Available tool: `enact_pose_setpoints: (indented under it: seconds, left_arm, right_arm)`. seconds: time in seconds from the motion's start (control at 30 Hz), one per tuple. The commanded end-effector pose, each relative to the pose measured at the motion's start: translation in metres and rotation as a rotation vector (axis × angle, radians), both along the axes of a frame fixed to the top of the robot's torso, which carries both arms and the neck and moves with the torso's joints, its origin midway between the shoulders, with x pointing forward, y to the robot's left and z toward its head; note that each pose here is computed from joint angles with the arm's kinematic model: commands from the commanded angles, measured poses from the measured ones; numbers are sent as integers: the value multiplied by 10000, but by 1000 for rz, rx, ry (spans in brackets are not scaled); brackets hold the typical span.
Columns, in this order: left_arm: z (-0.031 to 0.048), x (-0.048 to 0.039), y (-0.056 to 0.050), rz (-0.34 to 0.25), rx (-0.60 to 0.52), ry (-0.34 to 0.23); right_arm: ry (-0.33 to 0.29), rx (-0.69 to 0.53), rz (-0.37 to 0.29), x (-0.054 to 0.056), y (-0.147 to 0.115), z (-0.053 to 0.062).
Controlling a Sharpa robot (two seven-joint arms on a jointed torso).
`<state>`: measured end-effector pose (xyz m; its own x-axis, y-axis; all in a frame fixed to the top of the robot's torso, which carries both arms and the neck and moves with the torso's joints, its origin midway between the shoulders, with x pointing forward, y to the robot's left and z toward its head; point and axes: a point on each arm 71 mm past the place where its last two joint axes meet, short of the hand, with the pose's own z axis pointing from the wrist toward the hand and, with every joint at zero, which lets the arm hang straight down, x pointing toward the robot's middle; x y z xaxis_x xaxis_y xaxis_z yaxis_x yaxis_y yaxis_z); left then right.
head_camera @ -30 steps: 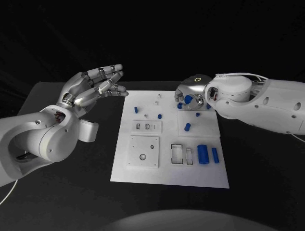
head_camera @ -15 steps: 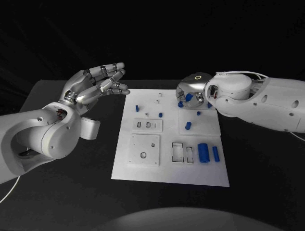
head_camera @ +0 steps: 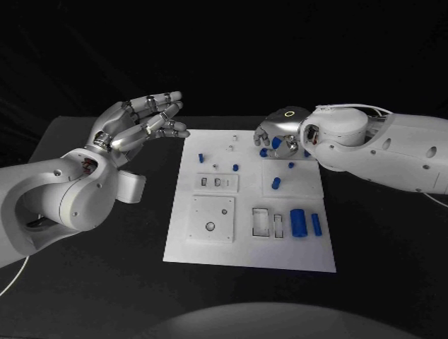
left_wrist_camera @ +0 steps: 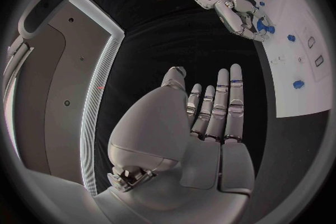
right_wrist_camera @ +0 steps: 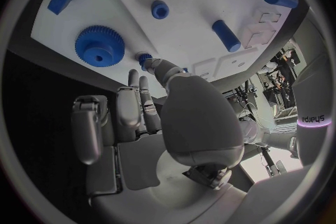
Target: Assemble the parts on the task board
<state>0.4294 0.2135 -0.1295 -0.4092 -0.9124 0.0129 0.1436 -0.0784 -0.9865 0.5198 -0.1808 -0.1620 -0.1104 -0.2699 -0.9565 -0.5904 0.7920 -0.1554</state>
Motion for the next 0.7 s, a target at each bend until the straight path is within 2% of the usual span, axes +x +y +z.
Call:
enact_pose_setpoints:
  seconds: [0.03,0.7]
  left_arm:
    - [4,-4,-27,-24,-3,2]
    - [-16,11,-33,-29,5,21]
  right_arm:
    - [20,-17,4,-4,5,-25]
    - [37,-22,2,6,27,-84]
